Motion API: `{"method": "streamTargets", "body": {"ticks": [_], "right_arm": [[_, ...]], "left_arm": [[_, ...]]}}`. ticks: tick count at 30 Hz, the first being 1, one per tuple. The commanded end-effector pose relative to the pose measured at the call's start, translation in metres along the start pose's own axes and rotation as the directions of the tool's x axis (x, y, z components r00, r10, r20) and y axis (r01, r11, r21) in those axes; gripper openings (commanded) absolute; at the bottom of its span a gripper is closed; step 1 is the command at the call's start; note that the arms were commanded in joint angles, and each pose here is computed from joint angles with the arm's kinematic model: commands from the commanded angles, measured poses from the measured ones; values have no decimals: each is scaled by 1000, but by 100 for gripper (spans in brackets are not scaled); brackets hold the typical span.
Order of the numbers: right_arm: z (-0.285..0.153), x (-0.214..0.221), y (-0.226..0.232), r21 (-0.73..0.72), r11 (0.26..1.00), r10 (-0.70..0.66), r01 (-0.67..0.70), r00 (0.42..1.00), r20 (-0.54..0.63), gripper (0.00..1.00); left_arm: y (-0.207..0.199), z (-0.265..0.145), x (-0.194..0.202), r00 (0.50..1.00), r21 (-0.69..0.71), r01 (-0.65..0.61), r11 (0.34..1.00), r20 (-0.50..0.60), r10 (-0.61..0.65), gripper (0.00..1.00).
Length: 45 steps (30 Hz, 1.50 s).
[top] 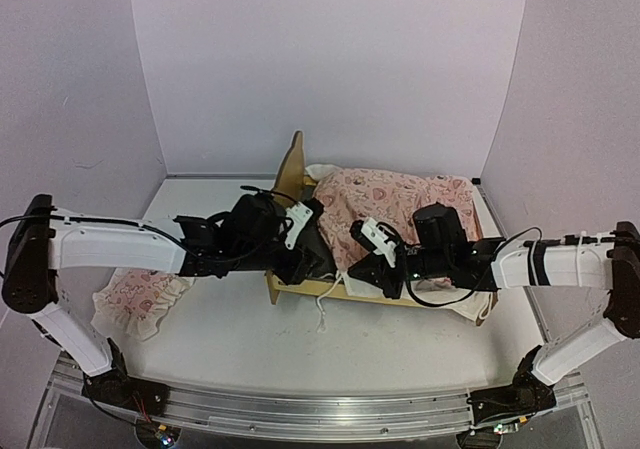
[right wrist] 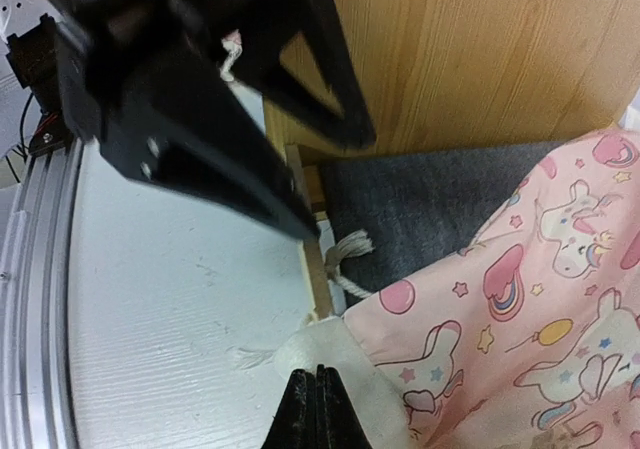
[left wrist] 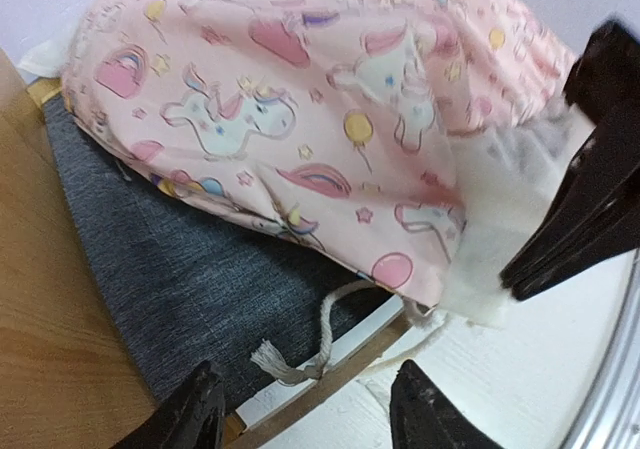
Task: Set up the pet bed
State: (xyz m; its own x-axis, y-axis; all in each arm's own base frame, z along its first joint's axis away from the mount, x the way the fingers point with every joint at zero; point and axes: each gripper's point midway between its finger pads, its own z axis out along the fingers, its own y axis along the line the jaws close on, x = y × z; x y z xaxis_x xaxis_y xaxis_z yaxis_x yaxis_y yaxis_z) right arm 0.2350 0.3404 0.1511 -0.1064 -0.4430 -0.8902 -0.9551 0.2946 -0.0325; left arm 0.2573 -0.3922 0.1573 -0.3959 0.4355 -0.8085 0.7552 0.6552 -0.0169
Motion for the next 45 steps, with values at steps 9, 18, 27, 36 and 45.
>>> {"method": "streamTargets", "body": {"ticks": [9,18,27,36,45], "right_arm": [[-4,-25,8,-95,989,99,-115,983,-157,65],[64,-56,-12,-85,954,262,-289,934,-242,81],[125,-67,-13,60,964,267,-261,920,-288,89],[159,-41,-18,68,961,273,-268,885,-376,68],[167,-13,-1,-17,959,240,-281,846,-476,49]], "left_arm": [[58,-96,-52,935,41,299,953,186,-301,69],[90,-127,-53,848,96,446,890,273,-455,73],[54,-178,-89,853,288,243,926,391,-346,75],[84,-206,-97,817,129,307,943,472,-331,74],[106,-199,-74,820,14,402,915,440,-367,75]]}}
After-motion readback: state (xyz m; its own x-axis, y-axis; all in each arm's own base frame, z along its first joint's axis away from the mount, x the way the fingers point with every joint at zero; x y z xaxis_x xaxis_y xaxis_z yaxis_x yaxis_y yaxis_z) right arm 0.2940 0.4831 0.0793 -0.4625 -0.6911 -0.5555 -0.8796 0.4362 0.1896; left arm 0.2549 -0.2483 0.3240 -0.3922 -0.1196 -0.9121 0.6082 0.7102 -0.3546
